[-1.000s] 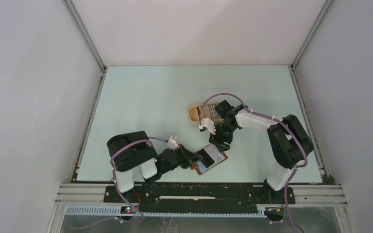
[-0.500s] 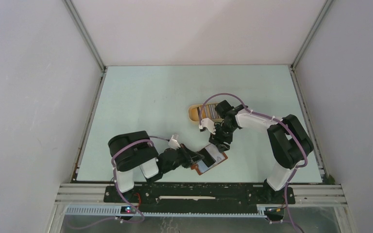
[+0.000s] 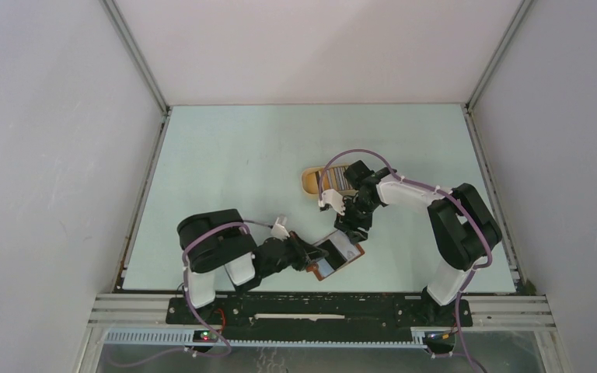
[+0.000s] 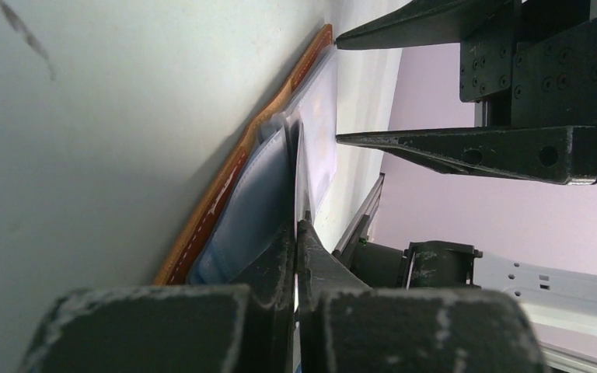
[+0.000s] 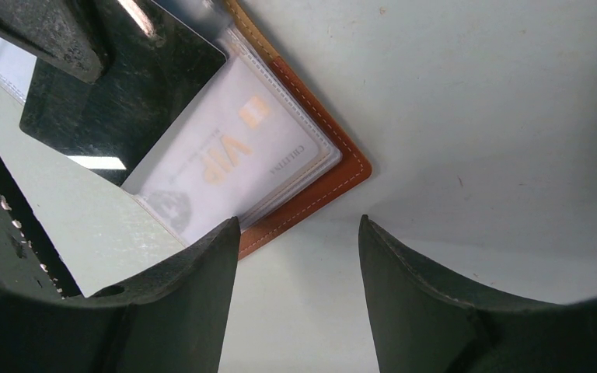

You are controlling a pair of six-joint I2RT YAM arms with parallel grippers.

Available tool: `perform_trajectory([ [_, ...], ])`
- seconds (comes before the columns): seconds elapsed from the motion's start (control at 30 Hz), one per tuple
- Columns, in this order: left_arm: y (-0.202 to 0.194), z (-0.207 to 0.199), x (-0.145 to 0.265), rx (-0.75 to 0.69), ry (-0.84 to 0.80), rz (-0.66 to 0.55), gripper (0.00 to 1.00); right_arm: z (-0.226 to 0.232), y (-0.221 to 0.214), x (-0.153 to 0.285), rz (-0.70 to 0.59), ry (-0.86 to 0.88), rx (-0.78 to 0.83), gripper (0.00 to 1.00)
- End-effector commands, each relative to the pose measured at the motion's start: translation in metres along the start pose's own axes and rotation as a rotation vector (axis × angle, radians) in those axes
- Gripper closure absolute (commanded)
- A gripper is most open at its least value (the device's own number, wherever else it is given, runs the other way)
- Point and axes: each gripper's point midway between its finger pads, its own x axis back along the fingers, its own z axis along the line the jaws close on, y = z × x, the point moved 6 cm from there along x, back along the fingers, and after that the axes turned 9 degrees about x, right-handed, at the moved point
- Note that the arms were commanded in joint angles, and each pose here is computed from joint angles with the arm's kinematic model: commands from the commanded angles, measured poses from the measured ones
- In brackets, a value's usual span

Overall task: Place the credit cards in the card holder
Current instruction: Insert the credit card into the card holder.

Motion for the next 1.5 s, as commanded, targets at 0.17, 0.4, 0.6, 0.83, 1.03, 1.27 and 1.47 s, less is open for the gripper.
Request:
perform_trajectory([
  [0.17,-0.007,0.001,-0.007,0.073,-0.011,0.044,1.0,0.004,0.004,-0.001,0.012,0.02,0.025,0.34],
  [0.4,-0.003,-0.001,-0.014,0.056,-0.022,0.026,1.0,0.005,0.005,0.0,0.01,0.018,0.028,0.33],
  [0.6,0.0,-0.001,-0.019,0.042,-0.021,0.018,1.0,0.005,0.007,0.003,-0.004,0.009,0.026,0.32],
  [0.83,0.001,-0.002,-0.023,0.04,-0.024,0.017,0.97,0.004,0.017,0.018,-0.054,-0.028,0.02,0.27],
  [1.03,0.001,-0.001,-0.023,0.037,-0.022,0.019,0.91,0.008,0.024,0.037,-0.117,-0.061,0.043,0.29],
  [1.27,0.001,0.0,-0.023,0.03,-0.022,0.019,0.78,0.025,0.035,0.06,-0.245,-0.091,0.164,0.33],
  [1.47,0.002,0.0,-0.023,0.019,-0.024,0.02,0.69,0.06,0.046,0.075,-0.434,-0.067,0.383,0.4],
])
